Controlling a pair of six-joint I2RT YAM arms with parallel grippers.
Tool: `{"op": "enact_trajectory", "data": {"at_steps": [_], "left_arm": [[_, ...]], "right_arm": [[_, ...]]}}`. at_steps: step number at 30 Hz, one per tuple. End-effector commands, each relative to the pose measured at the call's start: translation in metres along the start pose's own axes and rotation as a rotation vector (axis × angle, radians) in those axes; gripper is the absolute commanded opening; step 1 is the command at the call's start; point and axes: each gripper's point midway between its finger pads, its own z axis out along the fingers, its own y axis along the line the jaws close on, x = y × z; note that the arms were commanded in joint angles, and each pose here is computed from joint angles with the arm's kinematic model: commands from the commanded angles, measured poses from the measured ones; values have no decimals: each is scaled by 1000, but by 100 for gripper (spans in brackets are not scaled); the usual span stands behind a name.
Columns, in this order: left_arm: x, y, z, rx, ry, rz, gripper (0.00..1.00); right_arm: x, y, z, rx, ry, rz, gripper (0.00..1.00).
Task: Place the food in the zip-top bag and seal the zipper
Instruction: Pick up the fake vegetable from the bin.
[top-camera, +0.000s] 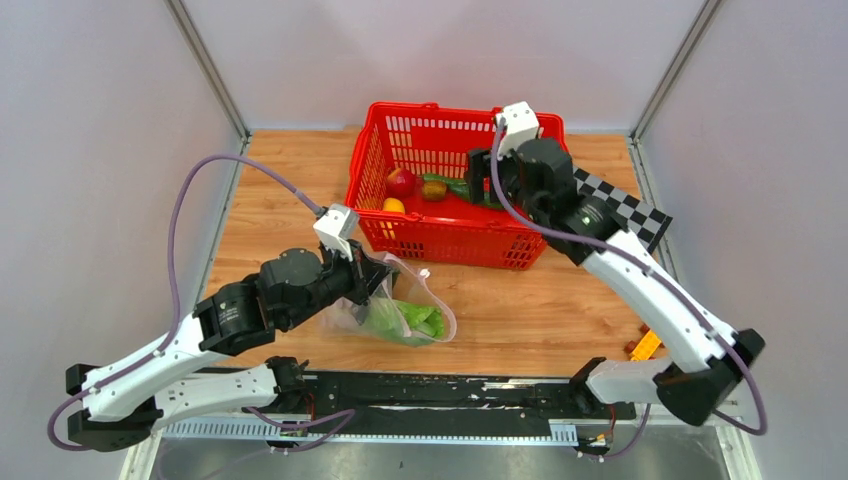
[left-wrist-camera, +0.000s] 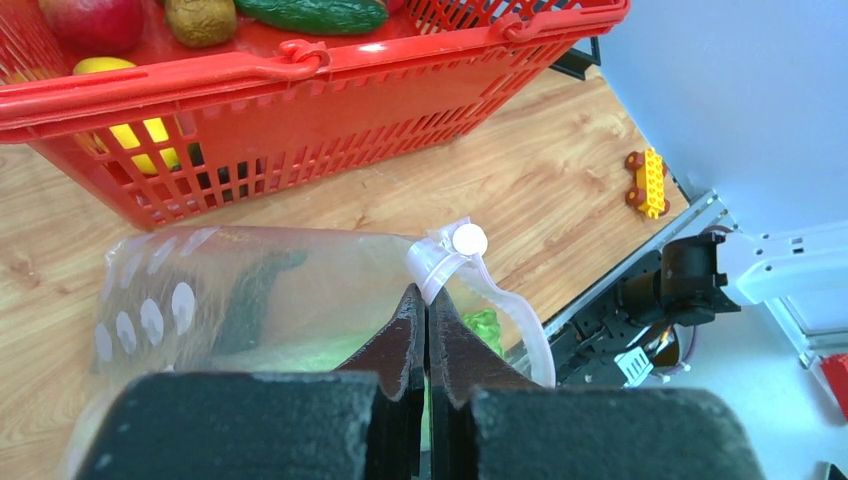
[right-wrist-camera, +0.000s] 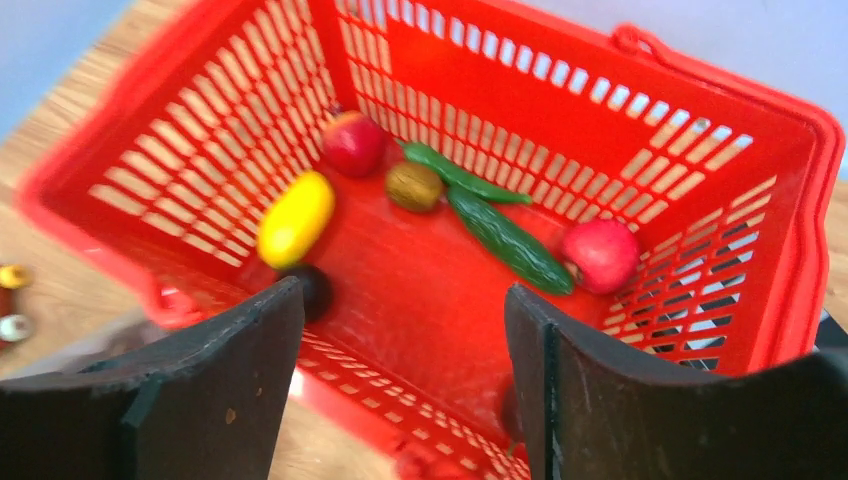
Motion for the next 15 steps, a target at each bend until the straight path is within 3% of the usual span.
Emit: {"op": "enact_trajectory", "data": {"at_steps": [1,7,15], "left_arm": [[-12,-1,-6,6,-52,-42,0],[-8,-5,-4,28,-44,-57,0],[-10,-8,-7,48,-41,-50,0]], "right_arm": [[38,-24,37,-15,186,-62,75],[74,-40,81,-225,320,-87,80],[123,-78,148,-180,488,-166,82]]}}
